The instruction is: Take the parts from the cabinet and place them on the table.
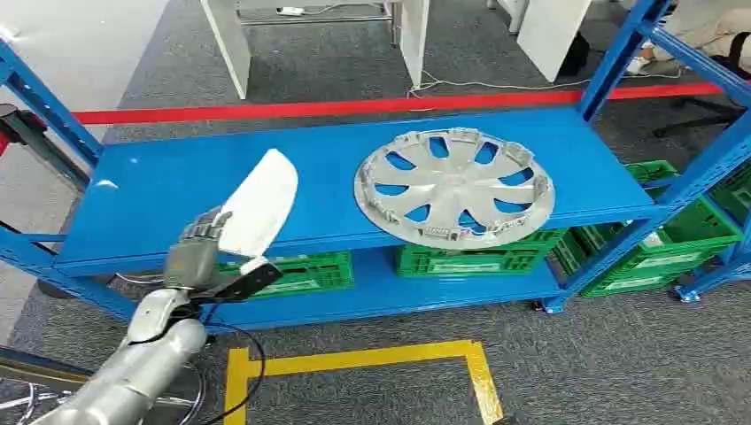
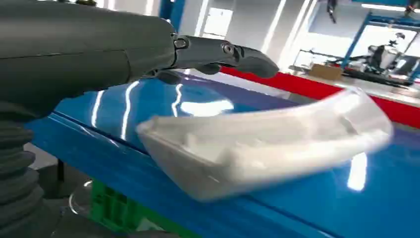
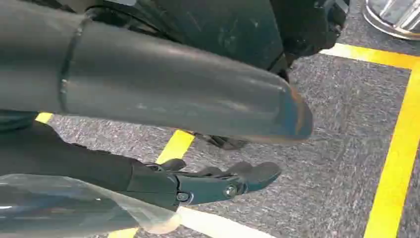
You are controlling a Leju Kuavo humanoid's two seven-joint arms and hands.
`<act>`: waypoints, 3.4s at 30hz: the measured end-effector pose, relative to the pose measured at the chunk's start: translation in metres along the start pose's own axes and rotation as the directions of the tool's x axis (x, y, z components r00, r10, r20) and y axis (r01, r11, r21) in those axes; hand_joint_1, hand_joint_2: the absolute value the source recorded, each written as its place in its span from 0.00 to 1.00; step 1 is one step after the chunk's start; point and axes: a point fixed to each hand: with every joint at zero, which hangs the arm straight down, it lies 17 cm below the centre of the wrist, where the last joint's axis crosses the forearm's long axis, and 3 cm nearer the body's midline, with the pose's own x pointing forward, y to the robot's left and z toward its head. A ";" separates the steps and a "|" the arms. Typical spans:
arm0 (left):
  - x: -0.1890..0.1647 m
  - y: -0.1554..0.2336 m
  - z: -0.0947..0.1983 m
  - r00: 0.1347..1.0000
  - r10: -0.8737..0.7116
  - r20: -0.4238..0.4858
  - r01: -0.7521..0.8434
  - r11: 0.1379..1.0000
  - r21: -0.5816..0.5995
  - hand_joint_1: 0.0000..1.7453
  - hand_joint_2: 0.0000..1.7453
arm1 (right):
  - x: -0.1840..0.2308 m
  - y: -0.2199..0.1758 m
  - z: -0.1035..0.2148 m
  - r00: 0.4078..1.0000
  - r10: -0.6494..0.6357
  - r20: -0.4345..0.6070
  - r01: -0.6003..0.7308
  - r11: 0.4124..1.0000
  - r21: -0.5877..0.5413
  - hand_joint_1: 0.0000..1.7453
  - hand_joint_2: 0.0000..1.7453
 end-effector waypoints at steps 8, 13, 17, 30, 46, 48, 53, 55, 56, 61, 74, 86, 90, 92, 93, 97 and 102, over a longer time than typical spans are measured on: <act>0.022 -0.020 -0.003 1.000 0.003 0.029 -0.002 0.999 -0.045 0.00 1.00 | -0.004 0.004 0.001 1.000 0.006 -0.016 -0.006 1.000 0.010 0.00 0.00; 0.035 -0.030 -0.004 0.999 0.015 0.043 -0.012 0.998 -0.068 1.00 1.00 | -0.004 0.006 0.001 1.000 0.009 -0.015 -0.009 1.000 0.017 0.00 0.00; 0.037 -0.034 -0.003 0.999 0.027 0.029 -0.025 0.997 -0.072 1.00 1.00 | -0.003 0.005 0.000 1.000 0.007 -0.012 -0.007 1.000 0.011 0.00 0.00; 0.049 0.022 -0.018 0.993 -0.090 0.077 0.079 0.988 0.132 1.00 1.00 | -0.006 0.006 0.003 1.000 0.008 0.000 -0.008 1.000 0.003 0.00 0.00; 0.091 0.136 -0.019 0.857 -0.494 0.146 0.382 0.799 0.464 1.00 1.00 | -0.004 0.001 0.004 1.000 0.009 0.017 -0.009 1.000 -0.004 0.00 0.00; 0.095 0.157 -0.018 0.840 -0.524 0.139 0.393 0.765 0.511 1.00 1.00 | -0.004 0.001 0.004 1.000 0.009 0.018 -0.009 1.000 -0.004 0.00 0.00; 0.097 0.180 -0.013 0.826 -0.549 0.131 0.396 0.729 0.559 1.00 1.00 | -0.003 0.002 0.004 1.000 0.008 0.022 -0.008 1.000 -0.002 0.00 0.00; 0.097 0.184 -0.011 0.823 -0.553 0.130 0.397 0.723 0.565 1.00 1.00 | -0.003 0.002 0.004 1.000 0.009 0.023 -0.009 1.000 -0.002 0.00 0.00; 0.098 0.185 -0.011 0.821 -0.555 0.130 0.397 0.721 0.568 1.00 1.00 | -0.003 0.002 0.004 1.000 0.008 0.023 -0.008 1.000 -0.002 0.00 0.00; 0.096 0.188 -0.010 0.841 -0.523 0.135 0.367 0.737 0.568 1.00 1.00 | -0.001 0.001 0.004 1.000 0.006 0.028 -0.006 1.000 -0.005 0.00 0.00; 0.086 0.175 -0.008 0.833 -0.537 0.135 0.394 0.747 0.536 1.00 1.00 | 0.006 -0.004 0.001 0.999 0.005 0.041 -0.005 1.000 -0.011 0.00 0.00; 0.054 0.165 0.014 0.798 -0.593 0.101 0.477 0.726 0.495 1.00 1.00 | 0.014 -0.012 -0.004 0.999 0.032 0.041 -0.030 0.999 -0.031 0.00 0.00; 0.045 0.167 0.020 0.784 -0.613 0.099 0.497 0.716 0.490 1.00 1.00 | 0.019 -0.015 -0.007 0.998 0.035 0.050 -0.033 0.999 -0.039 0.00 0.00; 0.042 0.166 0.021 0.781 -0.617 0.099 0.503 0.715 0.485 1.00 1.00 | 0.021 -0.015 -0.008 0.998 0.038 0.052 -0.036 0.999 -0.039 0.00 0.00; 0.040 0.164 0.023 0.779 -0.618 0.101 0.506 0.716 0.480 1.00 1.00 | 0.021 -0.016 -0.008 0.998 0.039 0.051 -0.037 0.998 -0.041 0.00 0.00; 0.033 0.164 0.028 0.771 -0.630 0.097 0.522 0.711 0.470 1.00 1.00 | 0.022 -0.021 -0.010 0.997 0.059 0.044 -0.056 0.996 -0.065 0.00 0.00; 0.031 0.174 0.028 0.759 -0.646 0.088 0.533 0.692 0.487 1.00 1.00 | 0.032 -0.034 -0.015 0.996 0.070 0.048 -0.064 0.993 -0.102 0.00 0.00</act>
